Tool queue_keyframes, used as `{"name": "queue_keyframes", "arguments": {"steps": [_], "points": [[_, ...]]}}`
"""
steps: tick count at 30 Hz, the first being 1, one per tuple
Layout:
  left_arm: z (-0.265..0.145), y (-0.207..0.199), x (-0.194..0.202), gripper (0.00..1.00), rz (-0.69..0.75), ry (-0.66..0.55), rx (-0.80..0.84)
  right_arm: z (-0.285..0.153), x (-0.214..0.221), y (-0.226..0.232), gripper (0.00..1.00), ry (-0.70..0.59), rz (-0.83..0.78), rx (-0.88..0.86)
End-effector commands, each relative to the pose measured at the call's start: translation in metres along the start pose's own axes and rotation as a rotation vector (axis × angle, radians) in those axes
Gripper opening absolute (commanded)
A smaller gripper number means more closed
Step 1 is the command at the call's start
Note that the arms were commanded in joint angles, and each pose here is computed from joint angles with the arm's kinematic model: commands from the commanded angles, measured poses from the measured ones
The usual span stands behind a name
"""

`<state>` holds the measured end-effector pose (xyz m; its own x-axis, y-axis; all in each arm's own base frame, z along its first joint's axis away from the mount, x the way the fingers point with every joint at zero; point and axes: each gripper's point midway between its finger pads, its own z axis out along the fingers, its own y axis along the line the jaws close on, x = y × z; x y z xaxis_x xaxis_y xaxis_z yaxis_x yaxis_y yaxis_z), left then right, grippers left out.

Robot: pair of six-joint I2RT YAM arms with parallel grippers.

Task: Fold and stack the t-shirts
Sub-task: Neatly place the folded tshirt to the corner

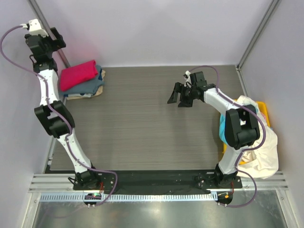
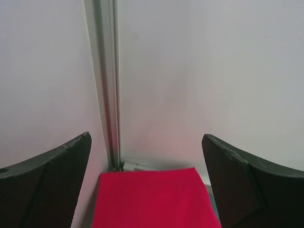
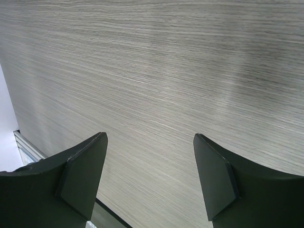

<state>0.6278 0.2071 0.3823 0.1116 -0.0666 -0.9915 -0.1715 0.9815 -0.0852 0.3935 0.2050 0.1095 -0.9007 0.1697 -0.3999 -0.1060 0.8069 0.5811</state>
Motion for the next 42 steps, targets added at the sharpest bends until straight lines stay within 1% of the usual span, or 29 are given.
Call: {"name": "queue_keyframes", "arguments": {"steps": [1, 3, 4, 5, 7, 8, 9, 12, 14, 16, 18, 19, 20, 21, 24, 25, 26, 27, 28, 30, 31, 33, 34, 35, 37, 38, 39, 41, 42], "points": [[-0.037, -0.024, -0.08, 1.0, -0.046, -0.146, -0.028, 0.0, -0.009, 0.012, 0.79, -0.029, -0.015, -0.042], [-0.045, -0.035, -0.069, 1.0, -0.042, -0.1, -0.065, 0.002, -0.01, 0.013, 0.79, -0.028, -0.012, -0.044], [-0.044, -0.055, -0.061, 1.0, -0.041, -0.07, -0.058, 0.0, -0.011, 0.014, 0.79, -0.033, -0.015, -0.047], [-0.046, -0.052, -0.048, 1.0, -0.049, -0.023, -0.124, -0.002, -0.012, 0.016, 0.79, -0.04, -0.018, -0.049], [-0.047, -0.07, -0.026, 1.0, -0.075, 0.067, -0.137, -0.005, -0.013, 0.016, 0.79, -0.05, -0.025, -0.041], [-0.053, -0.073, -0.001, 1.0, -0.134, 0.172, -0.16, -0.009, -0.015, 0.018, 0.79, -0.064, -0.031, -0.042], [-0.056, -0.072, 0.0, 1.0, -0.167, 0.199, -0.197, -0.011, -0.015, 0.019, 0.79, -0.067, -0.035, -0.041], [-0.076, -0.084, 0.043, 0.98, -0.243, 0.363, -0.21, -0.022, -0.015, 0.024, 0.79, -0.085, -0.042, -0.049], [-0.089, -0.095, 0.059, 0.97, -0.253, 0.422, -0.183, -0.027, -0.013, 0.026, 0.79, -0.089, -0.044, -0.049], [-0.099, -0.101, 0.087, 0.97, -0.235, 0.502, -0.181, -0.037, -0.014, 0.032, 0.8, -0.107, -0.058, -0.058], [-0.105, -0.101, 0.111, 0.96, -0.238, 0.587, -0.192, -0.044, -0.013, 0.035, 0.8, -0.115, -0.062, -0.06], [-0.114, -0.102, 0.124, 0.93, -0.235, 0.654, -0.196, -0.045, -0.013, 0.035, 0.8, -0.114, -0.061, -0.06], [-0.116, -0.102, 0.123, 0.91, -0.225, 0.667, -0.207, -0.047, -0.013, 0.037, 0.8, -0.117, -0.063, -0.063], [-0.119, -0.1, 0.133, 0.9, -0.203, 0.698, -0.225, -0.05, -0.012, 0.038, 0.8, -0.12, -0.065, -0.065], [-0.128, -0.103, 0.145, 0.9, -0.065, 0.729, -0.254, -0.053, -0.011, 0.038, 0.8, -0.124, -0.074, -0.064], [-0.129, -0.111, 0.152, 0.9, -0.012, 0.744, -0.235, -0.054, -0.01, 0.038, 0.8, -0.126, -0.078, -0.063], [-0.127, -0.11, 0.151, 0.9, 0.022, 0.735, -0.254, -0.055, -0.01, 0.038, 0.8, -0.127, -0.082, -0.062], [-0.126, -0.112, 0.152, 0.88, 0.042, 0.735, -0.251, -0.054, -0.01, 0.037, 0.8, -0.128, -0.084, -0.06], [-0.123, -0.118, 0.163, 0.88, 0.065, 0.753, -0.243, -0.054, -0.009, 0.038, 0.8, -0.123, -0.081, -0.063], [-0.119, -0.121, 0.165, 0.84, 0.095, 0.767, -0.237, -0.053, -0.008, 0.037, 0.8, -0.117, -0.08, -0.065], [-0.117, -0.121, 0.177, 0.84, 0.117, 0.795, -0.242, -0.054, -0.007, 0.038, 0.8, -0.115, -0.082, -0.067], [-0.115, -0.115, 0.179, 0.82, 0.154, 0.804, -0.269, -0.055, -0.007, 0.038, 0.8, -0.12, -0.083, -0.066], [-0.116, -0.13, 0.183, 0.81, 0.174, 0.806, -0.248, -0.055, -0.006, 0.037, 0.8, -0.117, -0.083, -0.065], [-0.113, -0.131, 0.188, 0.81, 0.193, 0.807, -0.252, -0.056, -0.006, 0.038, 0.8, -0.119, -0.083, -0.068], [-0.11, -0.13, 0.192, 0.77, 0.234, 0.806, -0.28, -0.056, -0.006, 0.038, 0.8, -0.118, -0.082, -0.067], [-0.106, -0.131, 0.184, 0.76, 0.244, 0.789, -0.293, -0.056, -0.005, 0.038, 0.8, -0.118, -0.08, -0.067], [-0.103, -0.132, 0.197, 0.73, 0.272, 0.812, -0.294, -0.055, -0.005, 0.037, 0.8, -0.114, -0.079, -0.067], [-0.1, -0.127, 0.191, 0.71, 0.312, 0.799, -0.34, -0.056, -0.005, 0.038, 0.8, -0.116, -0.083, -0.073], [-0.099, -0.126, 0.196, 0.68, 0.331, 0.802, -0.351, -0.056, -0.004, 0.038, 0.8, -0.114, -0.079, -0.073]]}}
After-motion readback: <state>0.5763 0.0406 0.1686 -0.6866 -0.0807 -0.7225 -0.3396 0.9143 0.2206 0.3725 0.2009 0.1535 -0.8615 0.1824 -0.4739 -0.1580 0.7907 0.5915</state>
